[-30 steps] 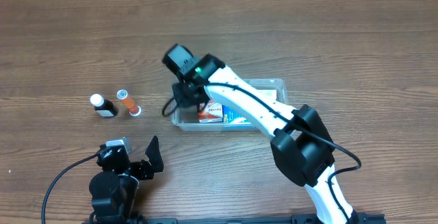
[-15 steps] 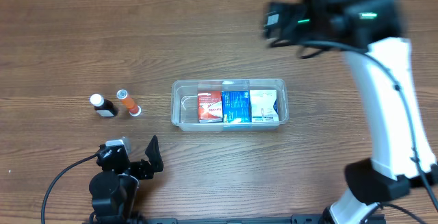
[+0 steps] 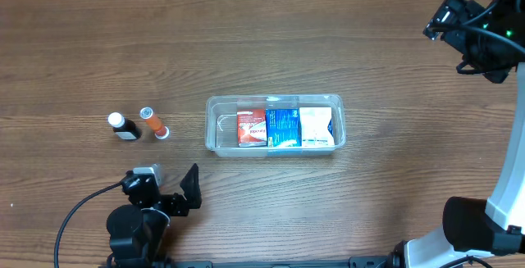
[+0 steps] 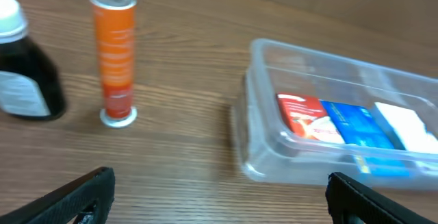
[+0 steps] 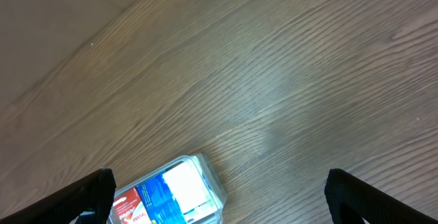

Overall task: Pack container
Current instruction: 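Lift the right gripper away from the container, then reach the left gripper to the brown bottle and grasp its cap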

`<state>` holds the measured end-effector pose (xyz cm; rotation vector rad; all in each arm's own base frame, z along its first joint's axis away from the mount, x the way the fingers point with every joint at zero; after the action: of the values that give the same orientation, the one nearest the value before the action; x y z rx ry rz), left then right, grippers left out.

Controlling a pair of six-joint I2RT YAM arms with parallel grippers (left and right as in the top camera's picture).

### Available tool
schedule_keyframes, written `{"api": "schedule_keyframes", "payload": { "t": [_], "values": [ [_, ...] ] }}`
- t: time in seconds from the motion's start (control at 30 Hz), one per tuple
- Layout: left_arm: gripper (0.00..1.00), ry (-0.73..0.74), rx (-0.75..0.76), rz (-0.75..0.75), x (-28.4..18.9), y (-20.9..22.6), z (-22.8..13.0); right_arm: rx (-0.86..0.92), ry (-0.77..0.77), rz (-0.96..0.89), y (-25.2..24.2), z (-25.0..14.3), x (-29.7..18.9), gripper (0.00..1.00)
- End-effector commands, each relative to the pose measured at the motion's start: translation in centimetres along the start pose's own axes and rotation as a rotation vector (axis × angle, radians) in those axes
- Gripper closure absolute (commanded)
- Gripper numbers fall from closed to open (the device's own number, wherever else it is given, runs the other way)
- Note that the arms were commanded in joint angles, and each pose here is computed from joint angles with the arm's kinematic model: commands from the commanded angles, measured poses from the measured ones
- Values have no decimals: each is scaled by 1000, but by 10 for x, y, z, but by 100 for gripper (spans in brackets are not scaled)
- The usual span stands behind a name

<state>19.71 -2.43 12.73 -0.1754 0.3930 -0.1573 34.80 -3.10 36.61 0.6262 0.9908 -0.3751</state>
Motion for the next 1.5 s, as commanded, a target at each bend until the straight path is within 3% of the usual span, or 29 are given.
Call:
{"api": "schedule_keyframes", "payload": {
  "t": [0.0, 0.17, 0.37, 0.67, 0.83, 0.97, 1.07, 1.27, 1.4, 1.47],
  "values": [
    [0, -137, -14, -8, -27, -11, 53, 1, -30, 20, 1, 2, -11, 0],
    [0, -193, -32, 190, -67, 4, 112, 1, -30, 20, 1, 2, -11, 0],
    [0, 51, -51, 451, -69, 33, 161, 1, -30, 20, 1, 2, -11, 0],
    [0, 358, 184, 451, -21, 38, 242, 1, -30, 20, 1, 2, -11, 0],
    [0, 426, 270, 470, -23, 43, 246, 1, -30, 20, 1, 2, -11, 0],
    [0, 497, 12, 627, -37, 87, 226, 1, -30, 20, 1, 2, -11, 0],
    [0, 515, -112, 547, -30, 99, 218, 1, -30, 20, 1, 2, -11, 0],
    [0, 554, -51, 556, -7, 125, 215, 1, -30, 20, 1, 2, -11, 0],
    [2, 730, -62, 397, 37, 130, 177, 1, -30, 20, 1, 2, -11, 0],
    [3, 803, -81, 386, 52, 139, 159, 1, -30, 20, 1, 2, -11, 0]
  ]
}}
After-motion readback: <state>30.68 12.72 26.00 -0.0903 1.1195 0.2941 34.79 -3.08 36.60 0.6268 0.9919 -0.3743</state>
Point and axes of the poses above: each gripper's point midway between its finger pads, its own x axis out along the fingers, its own y axis along the line the jaws close on, z = x × y, the point moved 2 cm from there along -x, back along the fingers, and after that the axes turned 7 degrees about x, right-handed, at the moved point
